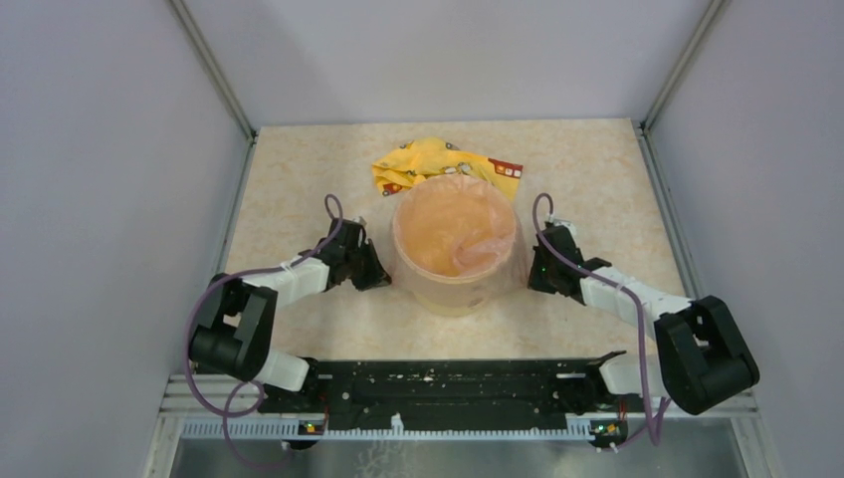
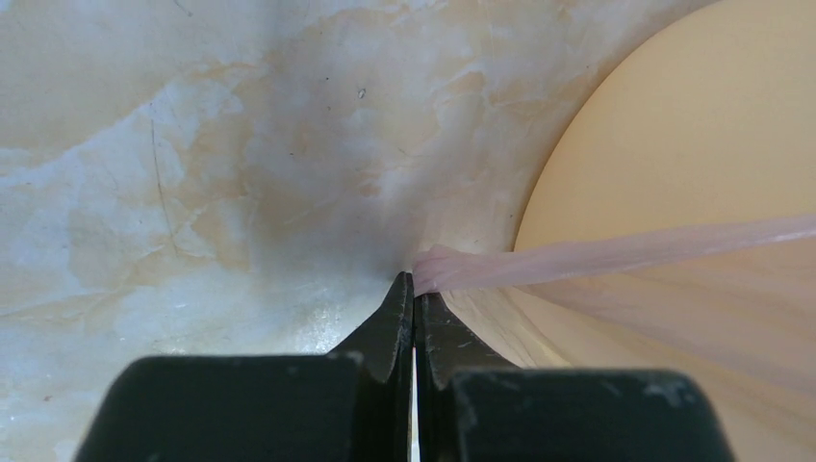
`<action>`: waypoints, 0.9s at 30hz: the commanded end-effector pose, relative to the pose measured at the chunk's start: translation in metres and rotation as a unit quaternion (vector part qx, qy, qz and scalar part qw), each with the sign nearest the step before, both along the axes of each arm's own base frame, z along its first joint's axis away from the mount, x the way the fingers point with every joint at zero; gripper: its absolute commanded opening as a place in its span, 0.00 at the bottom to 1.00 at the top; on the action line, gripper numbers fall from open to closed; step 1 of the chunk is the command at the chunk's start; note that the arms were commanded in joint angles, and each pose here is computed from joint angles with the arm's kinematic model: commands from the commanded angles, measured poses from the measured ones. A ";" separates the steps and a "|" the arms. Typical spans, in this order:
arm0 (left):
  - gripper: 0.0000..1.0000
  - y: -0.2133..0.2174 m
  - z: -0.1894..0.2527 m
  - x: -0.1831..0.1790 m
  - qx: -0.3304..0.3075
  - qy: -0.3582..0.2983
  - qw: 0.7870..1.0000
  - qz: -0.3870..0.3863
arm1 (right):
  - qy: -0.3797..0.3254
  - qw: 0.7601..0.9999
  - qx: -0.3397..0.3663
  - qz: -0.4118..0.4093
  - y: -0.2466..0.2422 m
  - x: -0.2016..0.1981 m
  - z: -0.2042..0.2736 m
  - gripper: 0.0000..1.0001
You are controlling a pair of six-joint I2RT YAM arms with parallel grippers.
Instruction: Put the trash bags into the trash bin
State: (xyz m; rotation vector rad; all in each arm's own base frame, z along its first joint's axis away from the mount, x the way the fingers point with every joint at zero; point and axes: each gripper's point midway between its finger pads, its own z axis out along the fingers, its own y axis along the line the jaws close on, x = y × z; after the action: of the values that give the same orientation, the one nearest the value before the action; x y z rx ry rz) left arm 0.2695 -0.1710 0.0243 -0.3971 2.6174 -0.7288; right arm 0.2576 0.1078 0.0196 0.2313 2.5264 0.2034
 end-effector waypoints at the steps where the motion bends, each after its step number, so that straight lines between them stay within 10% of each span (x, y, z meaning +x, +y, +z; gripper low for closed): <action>1: 0.00 -0.002 0.022 0.016 0.007 -0.049 0.999 -0.014 | -0.032 0.999 -0.004 -0.014 -0.005 0.013 0.030 0.08; 9: 0.00 -0.002 0.033 0.019 0.014 -0.062 0.998 -0.027 | -0.076 0.997 -0.006 -0.016 -0.010 0.017 0.091 0.66; 27: 0.00 -0.007 0.032 0.016 0.005 -0.064 0.997 -0.038 | -0.205 0.975 -0.008 0.088 0.031 0.019 0.283 0.70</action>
State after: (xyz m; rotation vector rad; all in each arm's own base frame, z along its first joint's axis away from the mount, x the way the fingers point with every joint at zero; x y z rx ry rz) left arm 0.2751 -0.1698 0.0399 -0.2951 2.5945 -0.6962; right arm 0.2804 0.1190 0.2744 0.0799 2.1461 0.2766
